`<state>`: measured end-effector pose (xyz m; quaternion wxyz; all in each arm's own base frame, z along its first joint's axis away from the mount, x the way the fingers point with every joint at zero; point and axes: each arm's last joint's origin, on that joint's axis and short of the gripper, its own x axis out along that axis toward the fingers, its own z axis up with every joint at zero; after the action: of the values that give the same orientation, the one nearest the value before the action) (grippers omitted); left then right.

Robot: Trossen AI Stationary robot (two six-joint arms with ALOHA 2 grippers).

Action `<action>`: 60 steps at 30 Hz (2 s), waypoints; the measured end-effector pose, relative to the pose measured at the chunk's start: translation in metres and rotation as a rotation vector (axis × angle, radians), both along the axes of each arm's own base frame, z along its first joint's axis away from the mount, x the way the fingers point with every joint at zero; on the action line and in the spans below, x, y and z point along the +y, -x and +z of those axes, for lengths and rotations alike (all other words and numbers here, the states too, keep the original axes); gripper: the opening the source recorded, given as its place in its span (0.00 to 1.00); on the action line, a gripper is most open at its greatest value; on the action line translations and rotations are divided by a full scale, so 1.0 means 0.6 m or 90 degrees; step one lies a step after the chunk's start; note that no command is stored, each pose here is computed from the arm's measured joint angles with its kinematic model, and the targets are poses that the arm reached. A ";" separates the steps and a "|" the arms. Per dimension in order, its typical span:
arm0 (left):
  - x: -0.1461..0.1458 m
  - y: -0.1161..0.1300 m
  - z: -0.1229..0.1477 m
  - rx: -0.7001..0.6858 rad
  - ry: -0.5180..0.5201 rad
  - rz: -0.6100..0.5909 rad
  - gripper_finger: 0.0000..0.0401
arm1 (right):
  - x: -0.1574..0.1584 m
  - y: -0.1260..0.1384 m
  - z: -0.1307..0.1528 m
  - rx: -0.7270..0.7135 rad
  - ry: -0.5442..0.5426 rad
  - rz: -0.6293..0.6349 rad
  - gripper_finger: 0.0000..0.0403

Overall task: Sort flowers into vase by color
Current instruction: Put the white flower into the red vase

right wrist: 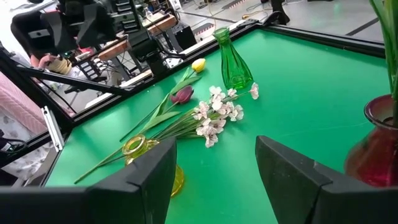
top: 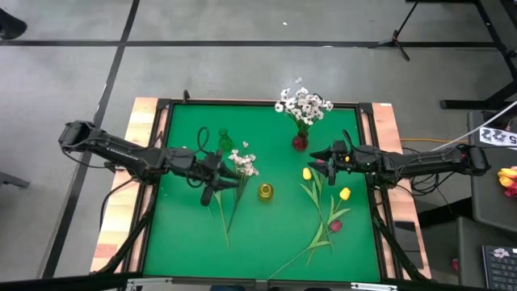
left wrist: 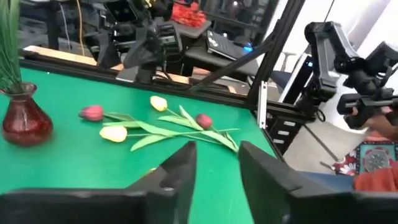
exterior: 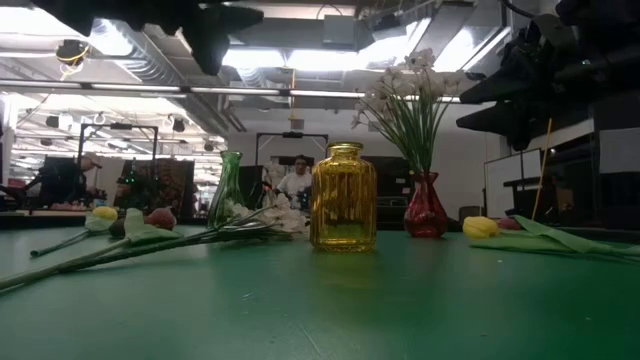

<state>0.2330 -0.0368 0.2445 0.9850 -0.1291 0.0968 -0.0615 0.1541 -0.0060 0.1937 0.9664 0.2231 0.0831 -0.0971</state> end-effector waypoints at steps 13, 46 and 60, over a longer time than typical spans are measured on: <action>0.025 0.003 -0.050 0.205 0.144 0.120 0.60 | 0.000 0.000 0.000 0.000 -0.005 0.000 0.54; -0.001 -0.081 -0.136 0.595 0.396 0.339 0.58 | 0.002 0.001 -0.007 0.029 -0.003 0.021 0.54; -0.015 -0.103 -0.175 0.598 0.408 0.332 0.58 | 0.002 0.001 -0.007 0.028 -0.003 0.024 0.54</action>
<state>0.2946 -0.0458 0.1393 0.7322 -0.4507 0.4615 0.2184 0.1533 -0.0049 0.1895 0.9654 0.2219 0.1089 -0.0835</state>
